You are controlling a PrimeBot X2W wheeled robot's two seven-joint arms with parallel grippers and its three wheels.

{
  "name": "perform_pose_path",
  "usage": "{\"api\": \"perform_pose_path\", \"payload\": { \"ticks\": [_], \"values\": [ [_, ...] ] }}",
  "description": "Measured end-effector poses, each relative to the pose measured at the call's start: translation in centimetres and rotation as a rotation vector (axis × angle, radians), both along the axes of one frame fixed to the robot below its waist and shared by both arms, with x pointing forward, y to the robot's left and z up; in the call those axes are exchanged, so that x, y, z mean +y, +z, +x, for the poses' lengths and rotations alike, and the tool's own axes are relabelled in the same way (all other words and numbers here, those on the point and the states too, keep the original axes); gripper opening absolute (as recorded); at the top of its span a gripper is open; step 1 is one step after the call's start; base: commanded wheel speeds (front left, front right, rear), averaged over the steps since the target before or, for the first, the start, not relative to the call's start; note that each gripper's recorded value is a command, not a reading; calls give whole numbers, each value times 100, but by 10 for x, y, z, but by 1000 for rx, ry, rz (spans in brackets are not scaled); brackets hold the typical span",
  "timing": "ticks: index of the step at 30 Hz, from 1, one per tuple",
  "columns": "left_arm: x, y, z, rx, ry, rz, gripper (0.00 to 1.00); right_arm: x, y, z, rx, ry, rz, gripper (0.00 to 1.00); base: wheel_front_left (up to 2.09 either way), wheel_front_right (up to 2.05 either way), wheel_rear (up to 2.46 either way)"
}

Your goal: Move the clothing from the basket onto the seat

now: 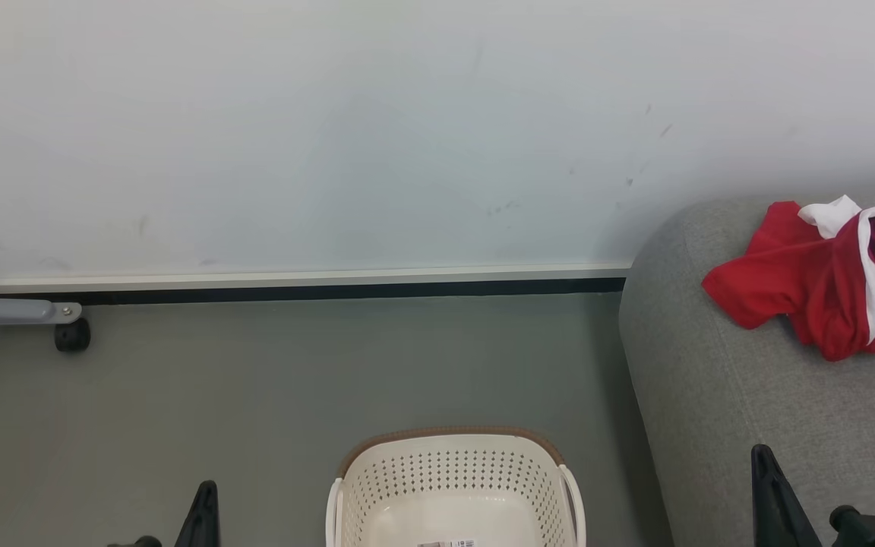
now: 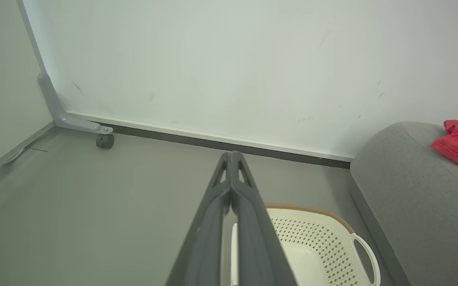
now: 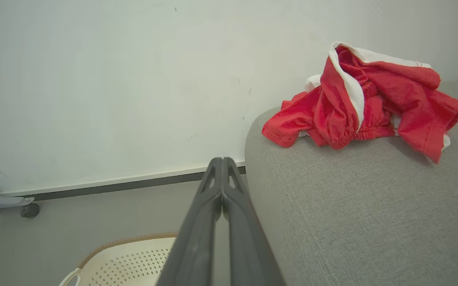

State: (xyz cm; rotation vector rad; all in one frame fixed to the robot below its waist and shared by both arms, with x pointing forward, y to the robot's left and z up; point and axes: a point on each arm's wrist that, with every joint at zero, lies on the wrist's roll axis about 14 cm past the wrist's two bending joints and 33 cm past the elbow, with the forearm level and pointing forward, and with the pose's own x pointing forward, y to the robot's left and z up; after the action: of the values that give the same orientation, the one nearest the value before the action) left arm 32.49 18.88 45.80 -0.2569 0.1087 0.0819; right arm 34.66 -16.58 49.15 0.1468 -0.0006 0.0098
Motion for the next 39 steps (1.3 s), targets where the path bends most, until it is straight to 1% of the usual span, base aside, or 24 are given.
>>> {"api": "perform_pose_path", "payload": {
  "ticks": [22, 39],
  "values": [
    [5, -10, 8, 66, 58, -322, 0, -16, -18, 6, 115, -68, 354, 0, 0, 0, 0],
    [5, -8, 20, 67, 77, -563, 0, -24, -23, 13, 149, -97, 615, 0, 0, 0, 0]
  ]
}}
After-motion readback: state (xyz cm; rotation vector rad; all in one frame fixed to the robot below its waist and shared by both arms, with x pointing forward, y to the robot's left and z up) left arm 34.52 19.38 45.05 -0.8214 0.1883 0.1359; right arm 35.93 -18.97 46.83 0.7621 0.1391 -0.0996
